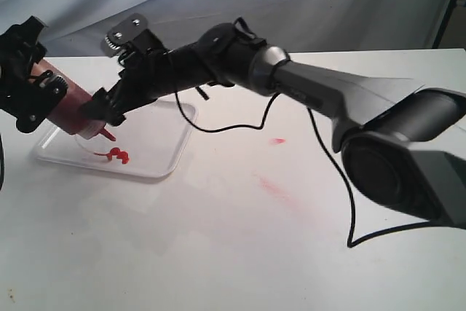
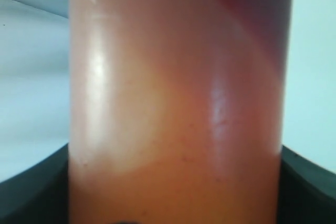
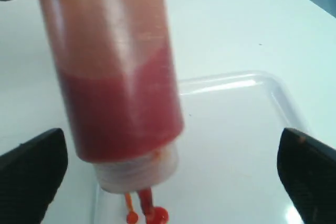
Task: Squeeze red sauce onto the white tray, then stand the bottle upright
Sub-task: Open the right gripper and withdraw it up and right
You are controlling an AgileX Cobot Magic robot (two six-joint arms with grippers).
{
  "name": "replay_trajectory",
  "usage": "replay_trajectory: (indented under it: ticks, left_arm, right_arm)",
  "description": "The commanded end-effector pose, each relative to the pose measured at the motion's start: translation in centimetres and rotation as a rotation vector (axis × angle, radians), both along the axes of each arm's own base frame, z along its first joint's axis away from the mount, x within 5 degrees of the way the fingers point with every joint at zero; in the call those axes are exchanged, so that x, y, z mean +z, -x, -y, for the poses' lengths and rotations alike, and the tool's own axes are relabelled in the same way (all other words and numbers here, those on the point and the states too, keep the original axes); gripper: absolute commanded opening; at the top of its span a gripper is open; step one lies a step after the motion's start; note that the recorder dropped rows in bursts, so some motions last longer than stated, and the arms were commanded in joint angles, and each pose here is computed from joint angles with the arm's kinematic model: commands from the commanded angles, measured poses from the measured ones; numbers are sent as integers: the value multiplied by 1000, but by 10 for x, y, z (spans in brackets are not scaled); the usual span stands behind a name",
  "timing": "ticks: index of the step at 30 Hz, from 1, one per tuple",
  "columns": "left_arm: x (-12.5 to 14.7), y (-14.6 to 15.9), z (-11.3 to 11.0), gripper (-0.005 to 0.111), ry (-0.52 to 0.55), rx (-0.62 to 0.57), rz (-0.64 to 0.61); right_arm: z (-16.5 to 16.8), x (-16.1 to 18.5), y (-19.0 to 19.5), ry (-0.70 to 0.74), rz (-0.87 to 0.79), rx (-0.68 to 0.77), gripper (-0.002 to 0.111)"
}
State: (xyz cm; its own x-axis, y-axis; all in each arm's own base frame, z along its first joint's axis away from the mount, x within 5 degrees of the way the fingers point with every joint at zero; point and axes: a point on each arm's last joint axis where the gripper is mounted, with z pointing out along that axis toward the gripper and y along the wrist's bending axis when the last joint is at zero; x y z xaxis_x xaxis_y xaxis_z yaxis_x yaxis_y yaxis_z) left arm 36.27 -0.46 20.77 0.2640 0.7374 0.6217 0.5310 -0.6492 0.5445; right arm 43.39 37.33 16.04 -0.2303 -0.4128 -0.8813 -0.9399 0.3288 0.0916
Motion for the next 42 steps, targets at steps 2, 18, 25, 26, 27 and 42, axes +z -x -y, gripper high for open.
replay_trajectory:
  ticks: [2,18,25,26,27,42]
  left_arm:
    - [8,1,2,0,19,15,29]
    - [16,12,0,0,326,247,70]
    - [-3,25,-1,0,386,311,10]
    - [-6,26,0,0,435,345,10]
    - [-7,28,0,0,461,361,9]
    - [51,49,25,0,984,294,125]
  right_arm:
    - [53,25,-23,-94,-178,25,105]
    - [122,26,-36,80,-321,72,100]
    - [126,68,-21,93,-299,115,72]
    - [128,71,-18,97,-293,122,62]
    - [130,73,-17,100,-291,122,56]
    - [142,98,32,27,-323,188,0]
